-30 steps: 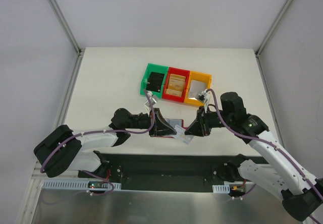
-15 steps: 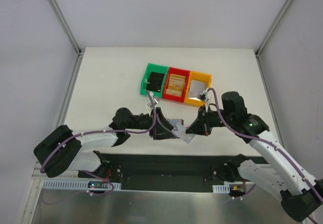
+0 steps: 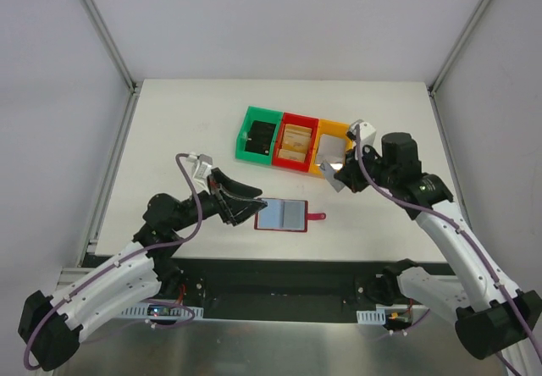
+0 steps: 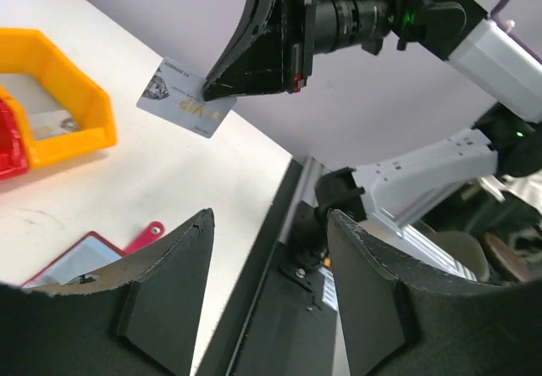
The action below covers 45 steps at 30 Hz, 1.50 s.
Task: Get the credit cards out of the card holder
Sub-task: Place the credit card in the storage box.
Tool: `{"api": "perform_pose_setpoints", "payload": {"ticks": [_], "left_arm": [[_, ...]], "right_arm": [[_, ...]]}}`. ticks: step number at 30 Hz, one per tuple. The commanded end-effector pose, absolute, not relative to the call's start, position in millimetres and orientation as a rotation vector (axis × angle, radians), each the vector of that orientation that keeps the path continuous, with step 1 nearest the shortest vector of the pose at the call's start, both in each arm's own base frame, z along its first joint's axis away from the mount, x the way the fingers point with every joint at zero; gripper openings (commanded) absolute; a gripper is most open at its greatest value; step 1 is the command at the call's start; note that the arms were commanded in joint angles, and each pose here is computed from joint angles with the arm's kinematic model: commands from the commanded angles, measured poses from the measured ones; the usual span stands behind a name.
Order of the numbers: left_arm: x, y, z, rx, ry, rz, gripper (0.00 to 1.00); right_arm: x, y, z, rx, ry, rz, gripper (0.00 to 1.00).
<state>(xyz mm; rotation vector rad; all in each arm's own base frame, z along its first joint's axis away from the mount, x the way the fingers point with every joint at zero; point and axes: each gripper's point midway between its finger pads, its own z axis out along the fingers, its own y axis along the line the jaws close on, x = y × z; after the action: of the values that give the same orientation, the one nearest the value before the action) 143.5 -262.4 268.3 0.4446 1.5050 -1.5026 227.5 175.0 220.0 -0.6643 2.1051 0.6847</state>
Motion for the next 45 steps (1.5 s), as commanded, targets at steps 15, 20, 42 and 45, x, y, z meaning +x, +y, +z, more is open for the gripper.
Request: {"api": "perform_pose_setpoints", "payload": {"ticks": [15, 20, 42, 45], "left_arm": [[153.5, -259.8, 222.0, 0.372, 1.696, -1.430, 0.51], [153.4, -258.6, 213.8, 0.354, 1.722, -1.427, 0.51], [153.2, -260.1, 195.1, 0.361, 1.807, -1.408, 0.50], [153.4, -260.6, 193.7, 0.368, 1.812, -1.405, 0.50]], "right_arm": [[352.8, 149.2, 189.7, -1.157, 1.885, 0.265, 0.00], [360.6, 157.6, 173.1, -1.230, 1.869, 0.356, 0.00], [388.2, 166.7, 113.3, -1.291, 1.921, 0.526, 0.00], [381.2, 168.1, 107.3, -1.305, 1.935, 0.557, 0.00]]}}
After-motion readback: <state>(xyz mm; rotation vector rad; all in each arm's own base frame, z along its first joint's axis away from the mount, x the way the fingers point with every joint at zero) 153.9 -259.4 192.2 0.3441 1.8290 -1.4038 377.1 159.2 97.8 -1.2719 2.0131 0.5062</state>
